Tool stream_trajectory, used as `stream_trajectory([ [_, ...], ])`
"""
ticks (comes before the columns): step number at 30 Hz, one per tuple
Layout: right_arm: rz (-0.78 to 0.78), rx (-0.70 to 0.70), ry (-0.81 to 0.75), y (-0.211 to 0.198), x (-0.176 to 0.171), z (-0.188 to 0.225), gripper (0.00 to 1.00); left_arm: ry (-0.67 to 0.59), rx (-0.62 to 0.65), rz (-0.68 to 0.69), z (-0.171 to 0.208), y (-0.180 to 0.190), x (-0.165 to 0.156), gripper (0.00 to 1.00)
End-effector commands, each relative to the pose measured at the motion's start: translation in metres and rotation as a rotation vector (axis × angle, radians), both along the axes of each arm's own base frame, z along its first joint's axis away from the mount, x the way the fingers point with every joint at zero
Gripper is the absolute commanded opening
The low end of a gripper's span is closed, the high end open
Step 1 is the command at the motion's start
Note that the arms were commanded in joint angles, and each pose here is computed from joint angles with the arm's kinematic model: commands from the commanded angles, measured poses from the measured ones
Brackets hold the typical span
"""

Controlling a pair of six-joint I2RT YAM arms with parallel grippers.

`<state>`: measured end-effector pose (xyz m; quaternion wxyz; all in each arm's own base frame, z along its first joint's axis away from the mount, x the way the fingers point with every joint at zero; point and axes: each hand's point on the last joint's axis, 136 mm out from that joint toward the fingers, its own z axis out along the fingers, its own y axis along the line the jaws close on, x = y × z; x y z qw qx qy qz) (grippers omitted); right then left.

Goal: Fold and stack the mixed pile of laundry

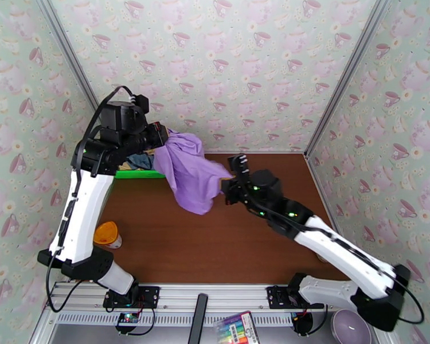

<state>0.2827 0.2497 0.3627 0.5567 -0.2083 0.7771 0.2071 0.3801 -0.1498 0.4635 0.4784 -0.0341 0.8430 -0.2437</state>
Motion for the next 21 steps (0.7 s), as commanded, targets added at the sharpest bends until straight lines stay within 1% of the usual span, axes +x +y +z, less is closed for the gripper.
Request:
stream_trajectory([
  [1, -0.148, -0.318, 0.048, -0.054, 0.006, -0.036, 0.00, -0.049, -0.041, -0.010, 0.010, -0.001, -0.006, 0.00],
  [6, -0.212, -0.414, 0.010, -0.074, 0.016, -0.019, 0.00, -0.008, -0.074, -0.034, -0.018, -0.009, -0.021, 0.00],
  [12, -0.174, -0.489, -0.002, -0.077, 0.017, -0.008, 0.00, 0.077, -0.099, -0.036, -0.066, -0.010, -0.049, 0.00],
  [15, -0.175, -0.554, 0.028, -0.082, 0.021, -0.015, 0.00, 0.142, -0.095, -0.045, -0.096, -0.016, -0.066, 0.00],
  [19, -0.232, -0.622, 0.096, -0.098, 0.040, -0.037, 0.00, 0.268, -0.087, -0.080, -0.149, -0.034, -0.093, 0.00],
  [20, -0.240, -0.637, 0.122, -0.102, 0.046, -0.047, 0.00, 0.298, -0.088, -0.086, -0.162, -0.039, -0.098, 0.14],
  [21, -0.246, -0.659, 0.154, -0.105, 0.053, -0.060, 0.00, 0.328, -0.088, -0.096, -0.176, -0.044, -0.103, 0.40],
])
